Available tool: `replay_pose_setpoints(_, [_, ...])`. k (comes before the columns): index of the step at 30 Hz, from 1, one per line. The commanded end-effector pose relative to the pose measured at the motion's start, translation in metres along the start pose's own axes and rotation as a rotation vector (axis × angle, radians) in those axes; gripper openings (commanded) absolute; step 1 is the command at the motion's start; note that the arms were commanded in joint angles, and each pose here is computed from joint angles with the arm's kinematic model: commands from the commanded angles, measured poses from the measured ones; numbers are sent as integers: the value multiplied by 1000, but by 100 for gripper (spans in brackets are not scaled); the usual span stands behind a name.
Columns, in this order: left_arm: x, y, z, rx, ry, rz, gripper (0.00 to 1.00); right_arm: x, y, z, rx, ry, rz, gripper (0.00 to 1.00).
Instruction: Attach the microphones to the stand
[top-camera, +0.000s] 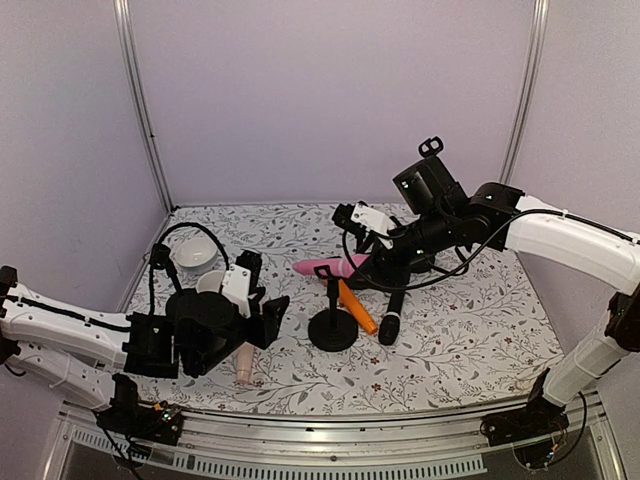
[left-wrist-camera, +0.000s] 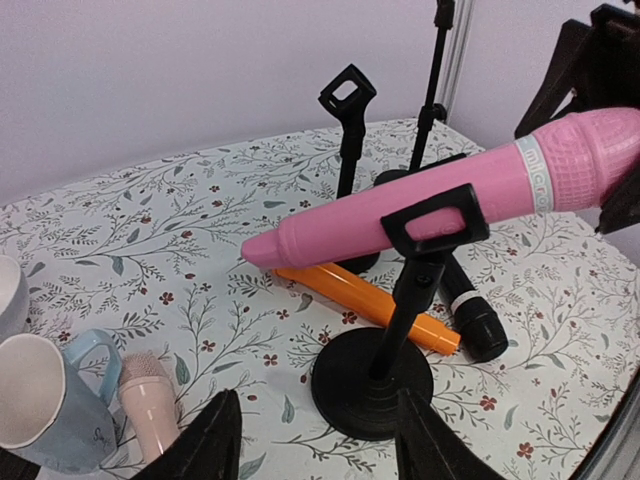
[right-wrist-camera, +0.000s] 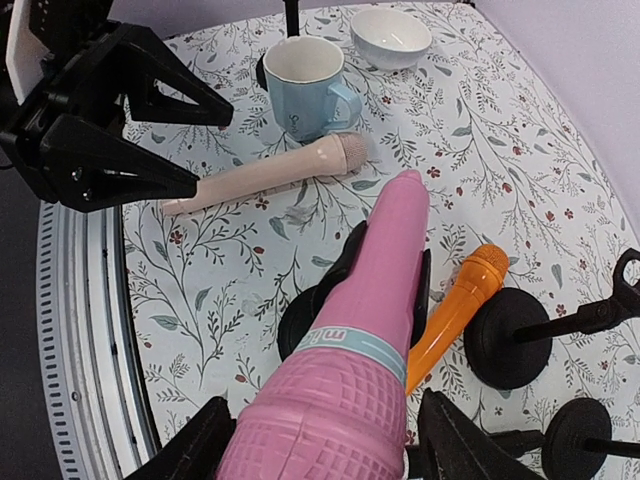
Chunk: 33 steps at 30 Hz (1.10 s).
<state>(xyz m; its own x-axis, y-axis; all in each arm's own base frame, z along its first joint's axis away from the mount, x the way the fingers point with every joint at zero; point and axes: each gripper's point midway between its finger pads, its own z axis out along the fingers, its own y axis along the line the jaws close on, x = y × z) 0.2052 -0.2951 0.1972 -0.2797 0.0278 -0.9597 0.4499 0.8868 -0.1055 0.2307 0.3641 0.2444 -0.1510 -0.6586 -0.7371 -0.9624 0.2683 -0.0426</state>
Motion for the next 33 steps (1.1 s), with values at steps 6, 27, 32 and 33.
replay_pose_setpoints(6, [-3,0,0,2,-16,-10,54,-10,-1,-7,17,-38,-3,51])
replay_pose_setpoints(27, [-13,-1,-4,12,-42,-9,54,-67,-4,-83,35,-286,-75,16])
replay_pose_setpoints(32, [-17,-1,-7,18,-52,-14,54,-72,-28,-112,126,-319,-58,14])
replay_pose_setpoints(33, [-18,-1,-8,18,-53,-15,54,-70,-36,-120,152,-325,-50,14])
